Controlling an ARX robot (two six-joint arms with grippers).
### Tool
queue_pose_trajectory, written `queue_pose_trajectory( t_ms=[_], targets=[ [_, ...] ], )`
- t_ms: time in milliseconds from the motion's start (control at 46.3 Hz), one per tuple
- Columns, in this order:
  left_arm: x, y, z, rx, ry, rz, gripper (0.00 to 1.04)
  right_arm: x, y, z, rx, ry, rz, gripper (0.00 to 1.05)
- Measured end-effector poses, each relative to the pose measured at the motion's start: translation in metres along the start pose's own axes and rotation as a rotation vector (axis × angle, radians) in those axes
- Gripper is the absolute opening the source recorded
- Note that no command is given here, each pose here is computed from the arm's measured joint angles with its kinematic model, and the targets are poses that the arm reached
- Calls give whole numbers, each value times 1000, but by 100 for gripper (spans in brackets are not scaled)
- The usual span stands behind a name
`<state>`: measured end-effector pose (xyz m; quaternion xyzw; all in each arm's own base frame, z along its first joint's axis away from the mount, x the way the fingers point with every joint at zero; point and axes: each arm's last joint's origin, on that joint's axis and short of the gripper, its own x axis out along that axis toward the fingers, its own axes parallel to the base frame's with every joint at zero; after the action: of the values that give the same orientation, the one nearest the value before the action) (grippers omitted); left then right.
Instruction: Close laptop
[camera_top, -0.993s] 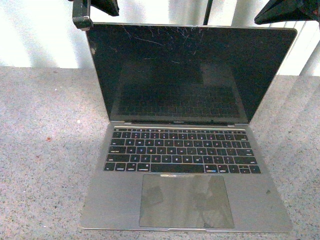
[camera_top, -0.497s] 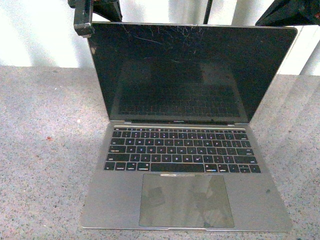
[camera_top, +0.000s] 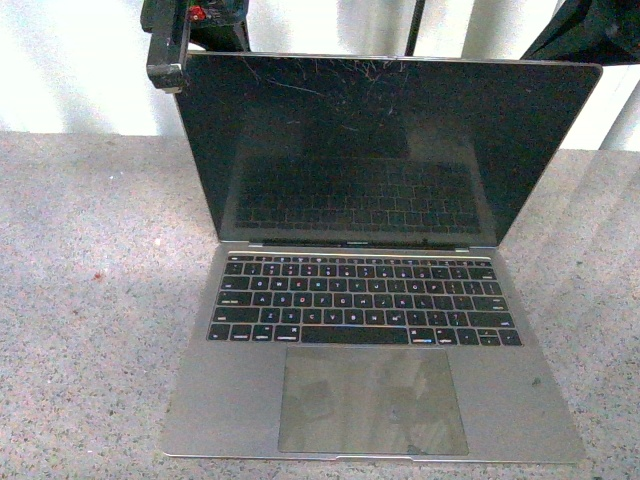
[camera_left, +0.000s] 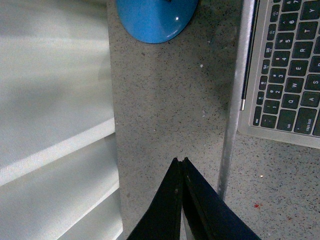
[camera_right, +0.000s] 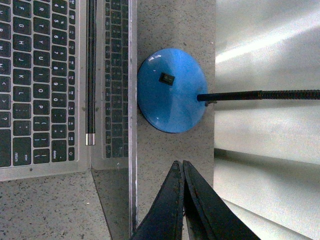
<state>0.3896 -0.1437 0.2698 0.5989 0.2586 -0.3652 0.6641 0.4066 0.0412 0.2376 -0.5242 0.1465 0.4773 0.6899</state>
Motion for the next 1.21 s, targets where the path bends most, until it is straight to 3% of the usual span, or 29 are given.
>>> queue_pose_trajectory(
  t_ms=[561,1209],
  targets=[
    [-4,-8,3,16,-18,-40,4,-10,13,15,33,12,75,3],
    [-18,-54,7,63,-29,-132,4,-5,52,25,125,33,194,3]
  ],
)
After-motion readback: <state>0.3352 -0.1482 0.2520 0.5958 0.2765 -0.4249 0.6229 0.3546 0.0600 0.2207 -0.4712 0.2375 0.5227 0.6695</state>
